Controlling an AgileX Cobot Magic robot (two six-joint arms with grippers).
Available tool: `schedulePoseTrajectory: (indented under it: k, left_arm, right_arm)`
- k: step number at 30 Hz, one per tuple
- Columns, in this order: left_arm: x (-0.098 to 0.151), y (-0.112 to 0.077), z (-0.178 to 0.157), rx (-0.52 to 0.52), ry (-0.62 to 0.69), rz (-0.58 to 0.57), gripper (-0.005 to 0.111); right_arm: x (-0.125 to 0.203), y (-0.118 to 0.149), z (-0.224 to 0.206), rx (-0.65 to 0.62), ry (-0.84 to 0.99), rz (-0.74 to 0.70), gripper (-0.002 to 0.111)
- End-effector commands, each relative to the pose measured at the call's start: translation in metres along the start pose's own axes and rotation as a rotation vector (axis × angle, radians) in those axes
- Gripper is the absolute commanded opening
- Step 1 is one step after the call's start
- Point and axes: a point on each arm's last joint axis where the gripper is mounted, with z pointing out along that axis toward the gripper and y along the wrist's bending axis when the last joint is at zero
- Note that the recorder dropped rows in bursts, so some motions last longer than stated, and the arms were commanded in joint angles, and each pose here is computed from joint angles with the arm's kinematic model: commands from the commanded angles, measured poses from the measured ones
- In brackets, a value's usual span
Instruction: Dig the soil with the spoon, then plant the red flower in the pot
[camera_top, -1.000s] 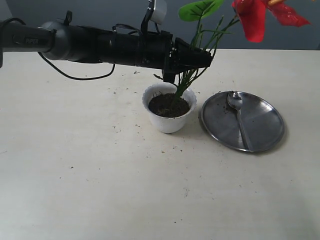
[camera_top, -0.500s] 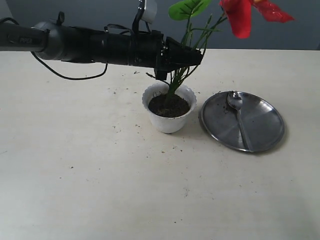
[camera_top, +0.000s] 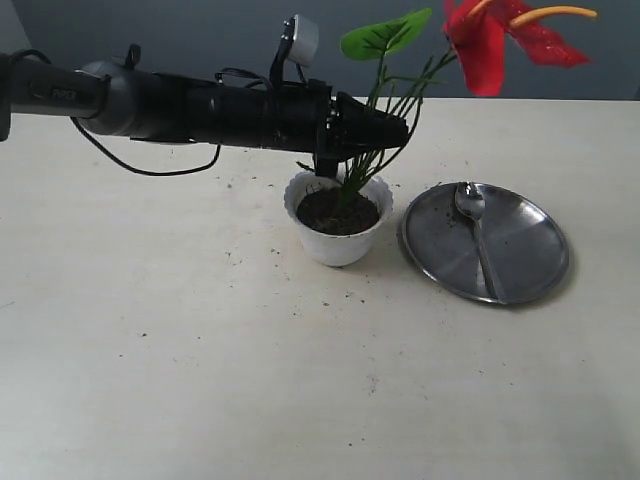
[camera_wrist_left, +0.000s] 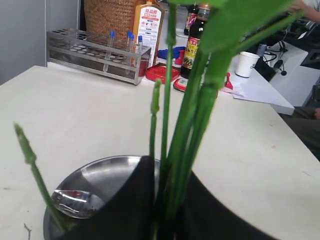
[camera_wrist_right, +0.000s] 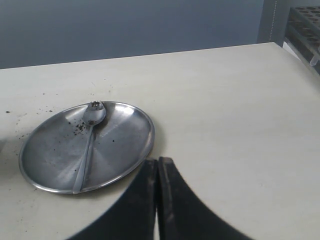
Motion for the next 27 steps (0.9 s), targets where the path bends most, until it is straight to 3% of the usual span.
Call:
schedulePoseTrajectory:
  k: [1,9,27]
  left_arm:
    - [0.014,0.001,-0.011,-0.022,0.025,-0.02,0.0]
    - [0.031,0.011,-0.044,-0.095,0.033,-0.078,0.0]
    - [0.058,-0.003,-0.04,-0.076,0.073,-0.133,0.0]
  right_arm:
    - [0.0,0.0,0.0,-0.004,-0.009,-0.004,0.0]
    - [0.0,0.0,0.0,-0.004,-0.011,-0.004,0.0]
    - [0.0,0.0,0.0,-0.004,-0.009,-0.004,0.0]
